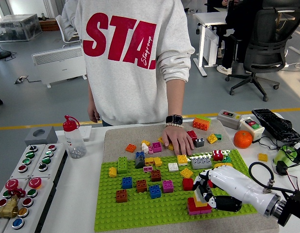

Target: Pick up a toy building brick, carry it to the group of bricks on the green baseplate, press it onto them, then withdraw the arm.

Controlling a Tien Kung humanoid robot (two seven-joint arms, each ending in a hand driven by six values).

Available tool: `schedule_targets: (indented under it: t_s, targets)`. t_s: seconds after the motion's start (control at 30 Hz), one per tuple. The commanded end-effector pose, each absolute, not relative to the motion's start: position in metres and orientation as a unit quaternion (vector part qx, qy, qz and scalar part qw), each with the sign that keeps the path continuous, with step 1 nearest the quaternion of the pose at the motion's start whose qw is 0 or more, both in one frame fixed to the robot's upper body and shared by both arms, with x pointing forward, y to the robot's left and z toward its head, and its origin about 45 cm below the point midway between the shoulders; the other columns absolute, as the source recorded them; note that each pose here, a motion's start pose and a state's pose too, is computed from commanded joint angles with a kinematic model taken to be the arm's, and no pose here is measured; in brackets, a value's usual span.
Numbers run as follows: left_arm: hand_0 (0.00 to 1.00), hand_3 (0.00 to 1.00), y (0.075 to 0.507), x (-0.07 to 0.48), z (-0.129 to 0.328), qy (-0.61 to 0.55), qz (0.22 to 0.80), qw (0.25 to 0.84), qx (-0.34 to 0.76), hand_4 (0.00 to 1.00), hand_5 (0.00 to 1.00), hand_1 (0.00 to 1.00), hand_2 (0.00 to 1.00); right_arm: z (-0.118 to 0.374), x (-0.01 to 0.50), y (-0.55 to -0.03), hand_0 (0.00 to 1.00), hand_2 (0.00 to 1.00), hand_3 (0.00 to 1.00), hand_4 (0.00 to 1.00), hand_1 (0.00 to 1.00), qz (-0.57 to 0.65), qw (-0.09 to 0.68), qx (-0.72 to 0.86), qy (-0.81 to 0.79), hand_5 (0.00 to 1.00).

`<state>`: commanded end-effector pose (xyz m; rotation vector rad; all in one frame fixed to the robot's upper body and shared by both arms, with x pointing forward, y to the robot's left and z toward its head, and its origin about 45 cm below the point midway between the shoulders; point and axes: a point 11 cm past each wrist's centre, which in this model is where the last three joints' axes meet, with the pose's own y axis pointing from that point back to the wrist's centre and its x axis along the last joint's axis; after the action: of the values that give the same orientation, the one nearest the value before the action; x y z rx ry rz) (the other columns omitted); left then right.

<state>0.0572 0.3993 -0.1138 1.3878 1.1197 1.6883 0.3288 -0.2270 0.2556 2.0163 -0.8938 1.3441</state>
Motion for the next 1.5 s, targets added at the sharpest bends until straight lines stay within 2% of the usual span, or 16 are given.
schedule_targets:
  t_s: [1.5]
  targets:
    - [0.670,0.459,0.4003,0.0601,-0.1131,0.427,0.649,0.337,0.531,0.237,0.998,0.616,0.574,0.2538,0.3270,-0.2240,0.361,0.628,0.570,0.212,0.515,0.499,0.279,0.750,-0.332,0.183]
